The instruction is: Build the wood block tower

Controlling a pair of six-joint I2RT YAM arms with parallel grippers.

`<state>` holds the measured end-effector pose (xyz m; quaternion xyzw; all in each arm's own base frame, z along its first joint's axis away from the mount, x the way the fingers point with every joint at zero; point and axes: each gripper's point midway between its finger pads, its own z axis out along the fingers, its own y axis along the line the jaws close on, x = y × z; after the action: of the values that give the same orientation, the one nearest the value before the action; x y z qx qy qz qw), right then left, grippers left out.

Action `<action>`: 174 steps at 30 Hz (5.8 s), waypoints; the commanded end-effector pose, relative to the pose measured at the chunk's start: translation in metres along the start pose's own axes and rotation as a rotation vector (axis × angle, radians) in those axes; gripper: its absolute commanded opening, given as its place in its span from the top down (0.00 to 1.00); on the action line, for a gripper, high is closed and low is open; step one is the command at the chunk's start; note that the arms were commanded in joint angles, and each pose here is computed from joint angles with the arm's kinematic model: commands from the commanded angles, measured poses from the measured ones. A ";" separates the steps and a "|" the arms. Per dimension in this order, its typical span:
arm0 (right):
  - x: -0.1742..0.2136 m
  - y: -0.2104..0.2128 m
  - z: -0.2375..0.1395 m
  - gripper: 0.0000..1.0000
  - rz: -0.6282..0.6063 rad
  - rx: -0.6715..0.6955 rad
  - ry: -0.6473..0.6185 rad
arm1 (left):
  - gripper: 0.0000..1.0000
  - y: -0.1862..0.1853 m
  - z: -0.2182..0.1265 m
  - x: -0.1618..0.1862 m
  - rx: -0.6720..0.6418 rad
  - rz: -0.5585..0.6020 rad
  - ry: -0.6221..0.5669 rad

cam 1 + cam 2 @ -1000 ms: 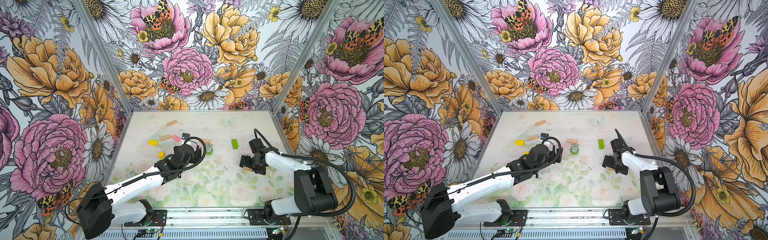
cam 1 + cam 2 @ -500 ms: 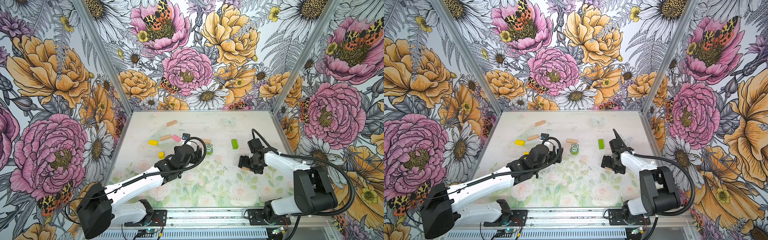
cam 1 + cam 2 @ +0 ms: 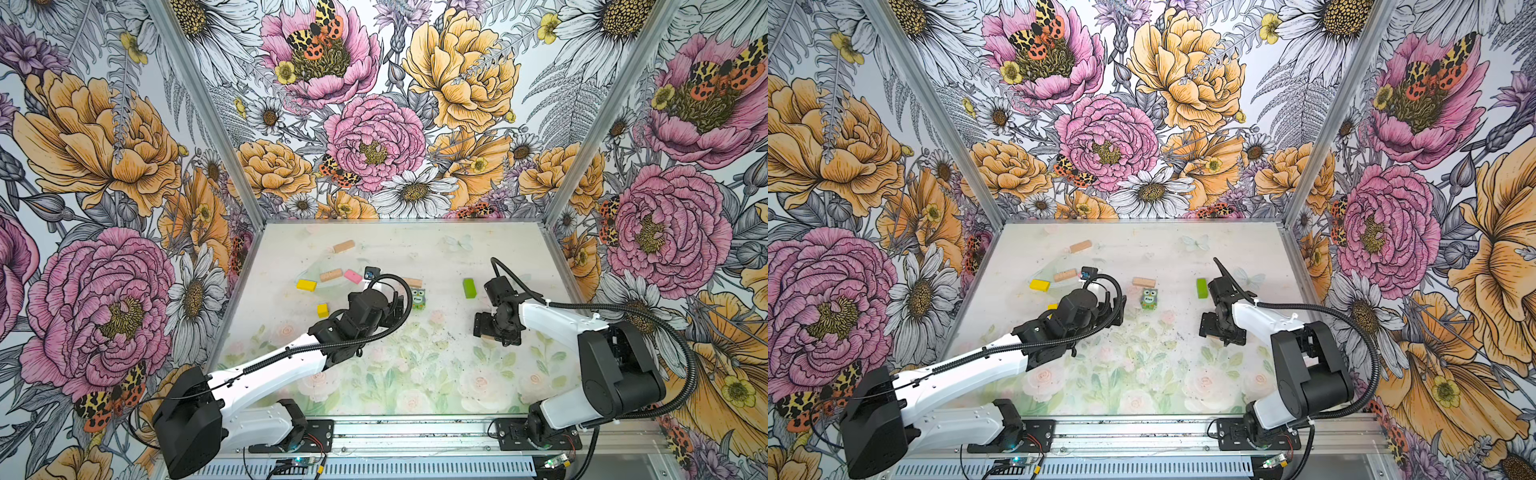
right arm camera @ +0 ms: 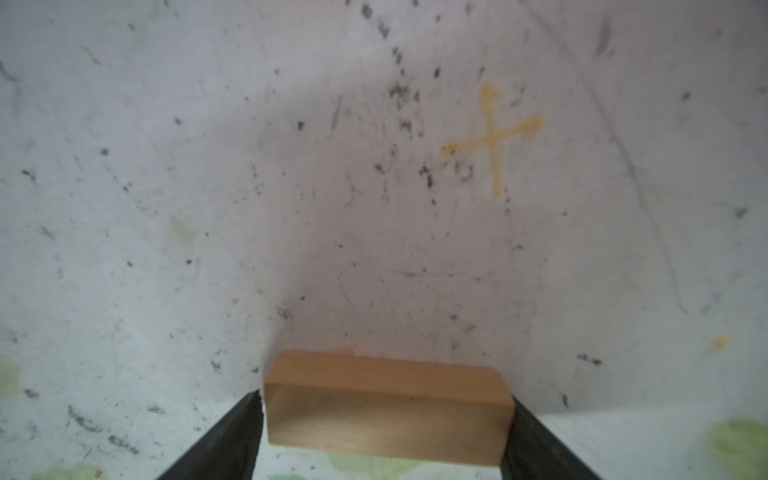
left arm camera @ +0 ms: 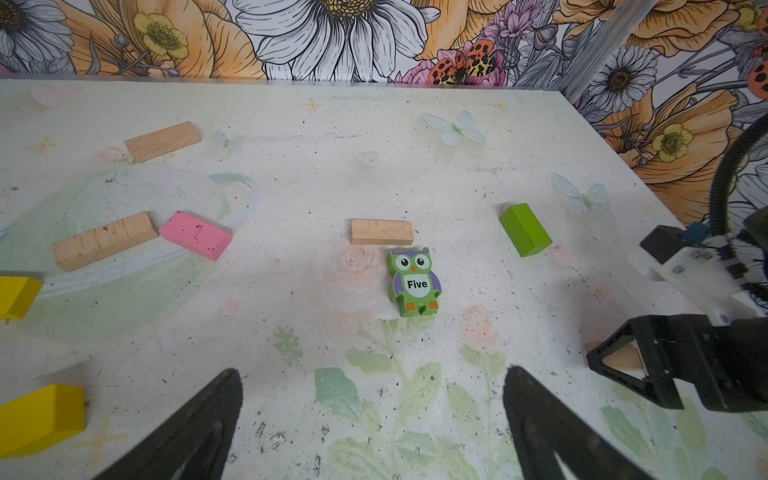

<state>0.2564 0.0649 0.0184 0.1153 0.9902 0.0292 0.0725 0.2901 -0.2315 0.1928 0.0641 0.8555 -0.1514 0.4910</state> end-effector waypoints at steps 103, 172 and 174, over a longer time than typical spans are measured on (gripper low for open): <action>-0.142 0.258 -0.030 0.00 -0.213 -0.107 -0.218 | 0.01 0.077 -0.033 -0.022 -0.152 -0.111 -0.094; -0.139 0.268 0.038 0.16 -0.141 -0.032 -0.104 | 0.01 0.101 -0.037 -0.015 -0.123 -0.164 -0.101; -0.138 0.268 0.037 0.18 -0.144 -0.031 -0.102 | 0.01 0.101 -0.037 -0.015 -0.122 -0.165 -0.101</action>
<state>0.4560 0.2891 0.0258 0.0423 0.9899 0.0340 0.1311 0.2941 -0.1243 0.2034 -0.0456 0.8418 -0.1354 0.5205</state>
